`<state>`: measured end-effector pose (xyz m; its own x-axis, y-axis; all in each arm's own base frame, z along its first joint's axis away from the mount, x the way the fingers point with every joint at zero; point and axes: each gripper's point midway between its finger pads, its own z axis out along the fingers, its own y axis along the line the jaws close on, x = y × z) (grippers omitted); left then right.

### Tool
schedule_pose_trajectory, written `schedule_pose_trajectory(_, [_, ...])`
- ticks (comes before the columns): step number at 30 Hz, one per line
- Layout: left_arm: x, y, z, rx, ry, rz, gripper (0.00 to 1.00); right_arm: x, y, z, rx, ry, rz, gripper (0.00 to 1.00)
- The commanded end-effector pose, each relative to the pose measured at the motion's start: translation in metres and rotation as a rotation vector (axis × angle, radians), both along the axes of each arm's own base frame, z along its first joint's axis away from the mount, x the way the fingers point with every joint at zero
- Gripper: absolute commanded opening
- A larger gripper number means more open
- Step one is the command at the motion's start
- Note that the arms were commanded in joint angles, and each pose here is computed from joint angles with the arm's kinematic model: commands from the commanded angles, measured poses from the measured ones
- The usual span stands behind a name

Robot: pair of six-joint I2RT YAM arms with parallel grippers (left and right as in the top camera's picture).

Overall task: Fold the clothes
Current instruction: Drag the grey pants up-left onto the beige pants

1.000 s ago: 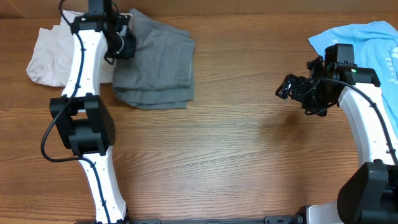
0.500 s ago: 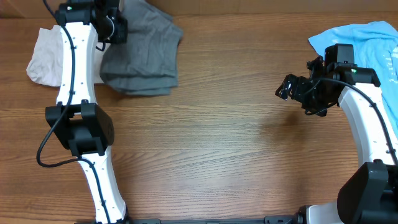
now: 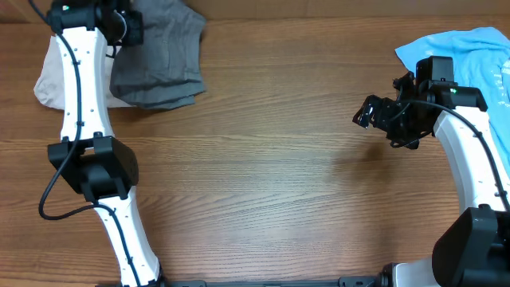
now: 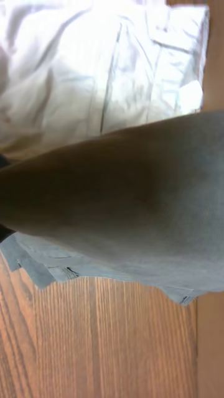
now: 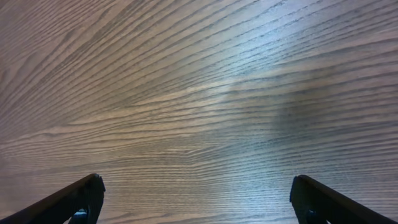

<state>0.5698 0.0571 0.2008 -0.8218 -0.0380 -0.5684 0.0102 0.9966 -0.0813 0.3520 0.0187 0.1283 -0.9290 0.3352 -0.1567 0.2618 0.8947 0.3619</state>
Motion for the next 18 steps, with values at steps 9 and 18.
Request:
schedule_pose_trajectory(9, [0.003, 0.033, 0.029, -0.010, -0.081, 0.064, 0.04, 0.001, -0.002, 0.002, -0.004, -0.009, -0.003, 1.00])
schedule_pose_trajectory(18, [0.002, 0.039, 0.063, 0.001, -0.151, 0.072, 0.04, 0.001, -0.002, 0.002, -0.004, -0.008, -0.003, 1.00])
